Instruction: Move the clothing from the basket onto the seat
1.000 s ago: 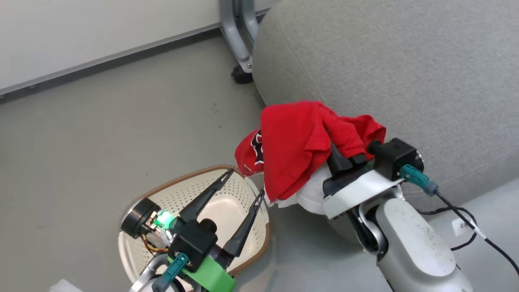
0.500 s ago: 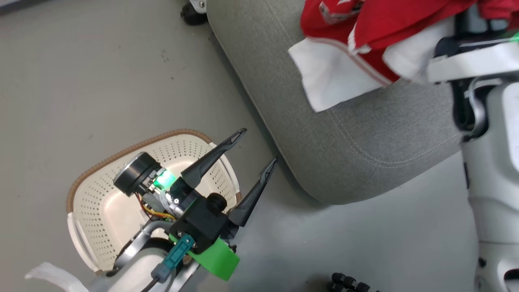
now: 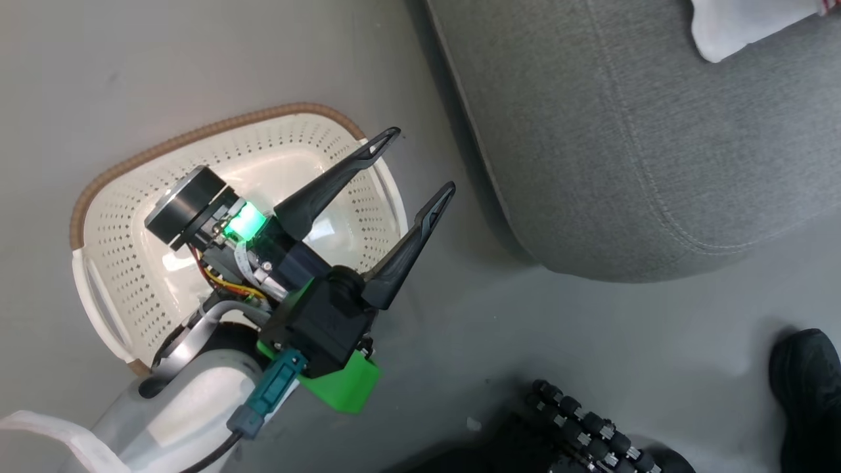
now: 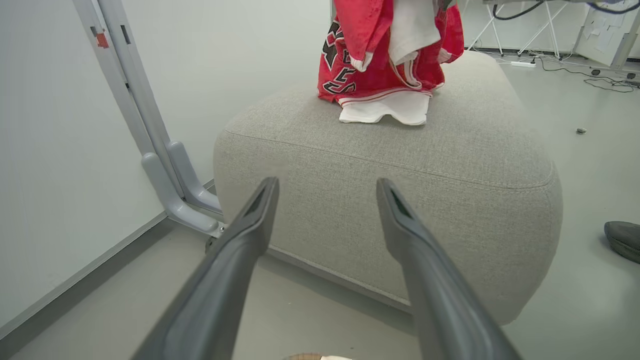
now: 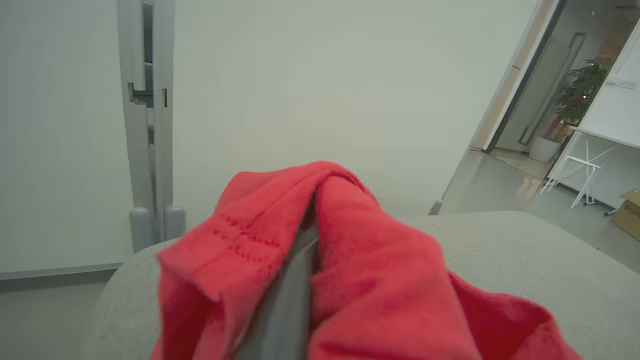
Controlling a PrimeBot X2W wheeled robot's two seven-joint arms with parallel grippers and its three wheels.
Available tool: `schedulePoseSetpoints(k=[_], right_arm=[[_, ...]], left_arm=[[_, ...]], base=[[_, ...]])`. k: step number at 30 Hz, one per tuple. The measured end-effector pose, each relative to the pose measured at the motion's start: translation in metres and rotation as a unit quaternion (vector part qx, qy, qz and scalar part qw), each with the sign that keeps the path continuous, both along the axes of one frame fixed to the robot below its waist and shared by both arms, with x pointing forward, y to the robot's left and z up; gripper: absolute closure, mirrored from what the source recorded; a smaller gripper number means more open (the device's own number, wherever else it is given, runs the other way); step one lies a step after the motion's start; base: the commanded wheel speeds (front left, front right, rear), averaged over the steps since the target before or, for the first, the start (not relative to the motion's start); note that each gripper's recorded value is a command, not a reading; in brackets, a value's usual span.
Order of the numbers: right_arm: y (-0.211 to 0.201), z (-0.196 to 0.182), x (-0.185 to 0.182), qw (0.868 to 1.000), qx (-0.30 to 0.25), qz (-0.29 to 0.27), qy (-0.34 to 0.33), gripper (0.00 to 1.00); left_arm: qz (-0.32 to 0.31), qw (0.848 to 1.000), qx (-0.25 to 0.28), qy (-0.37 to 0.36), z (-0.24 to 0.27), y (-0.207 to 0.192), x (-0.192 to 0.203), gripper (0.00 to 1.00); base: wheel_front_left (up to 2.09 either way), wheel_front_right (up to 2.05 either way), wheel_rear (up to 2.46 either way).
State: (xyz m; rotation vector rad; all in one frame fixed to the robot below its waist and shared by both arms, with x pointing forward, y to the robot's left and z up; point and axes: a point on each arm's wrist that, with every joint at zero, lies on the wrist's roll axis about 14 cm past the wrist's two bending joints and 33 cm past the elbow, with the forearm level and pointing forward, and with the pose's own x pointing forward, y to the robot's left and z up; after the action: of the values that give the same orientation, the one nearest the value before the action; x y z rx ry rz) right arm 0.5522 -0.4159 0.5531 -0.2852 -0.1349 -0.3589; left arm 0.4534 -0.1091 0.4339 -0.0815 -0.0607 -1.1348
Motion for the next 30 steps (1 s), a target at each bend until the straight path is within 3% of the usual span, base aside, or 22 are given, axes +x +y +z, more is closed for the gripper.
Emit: schedulePoseSetpoints(k=[4, 5, 6, 7, 8, 15, 30], right_arm=[[-0.001, -0.064, 0.007, 0.998, 0.039, -0.014, 0.055, 1.00], [-0.002, -0.080, 0.006, 0.996, 0.051, -0.021, 0.069, 0.83], [-0.003, -0.092, 0.004, 0.995, 0.059, -0.026, 0.080, 0.56], [-0.002, -0.106, 0.001, 0.993, 0.064, -0.029, 0.094, 0.16], [-0.002, -0.117, -0.003, 0.991, 0.070, -0.035, 0.105, 0.00], [0.002, -0.149, -0.041, 0.984, 0.108, -0.059, 0.130, 0.00], [0.048, -0.121, -0.114, 0.987, 0.117, -0.038, 0.107, 0.00]], left_arm=[[0.005, 0.999, 0.007, 0.032, -0.029, 0.005, 0.001, 0.00], [0.006, 0.999, 0.008, 0.039, -0.034, 0.006, 0.001, 0.00], [0.007, 0.999, 0.009, 0.045, -0.038, 0.007, 0.001, 0.00], [0.008, 0.999, 0.011, 0.051, -0.043, 0.008, 0.000, 0.00], [0.009, 0.998, 0.011, 0.054, -0.045, 0.009, -0.001, 0.00], [0.011, 0.998, 0.009, 0.058, -0.041, 0.010, -0.006, 0.00], [0.095, 0.994, -0.025, 0.043, 0.010, 0.028, -0.008, 0.00]], base=[[0.00, 0.00, 0.00], [0.00, 0.00, 0.00], [0.00, 0.00, 0.00], [0.00, 0.00, 0.00], [0.00, 0.00, 0.00], [0.00, 0.00, 0.00], [0.00, 0.00, 0.00]])
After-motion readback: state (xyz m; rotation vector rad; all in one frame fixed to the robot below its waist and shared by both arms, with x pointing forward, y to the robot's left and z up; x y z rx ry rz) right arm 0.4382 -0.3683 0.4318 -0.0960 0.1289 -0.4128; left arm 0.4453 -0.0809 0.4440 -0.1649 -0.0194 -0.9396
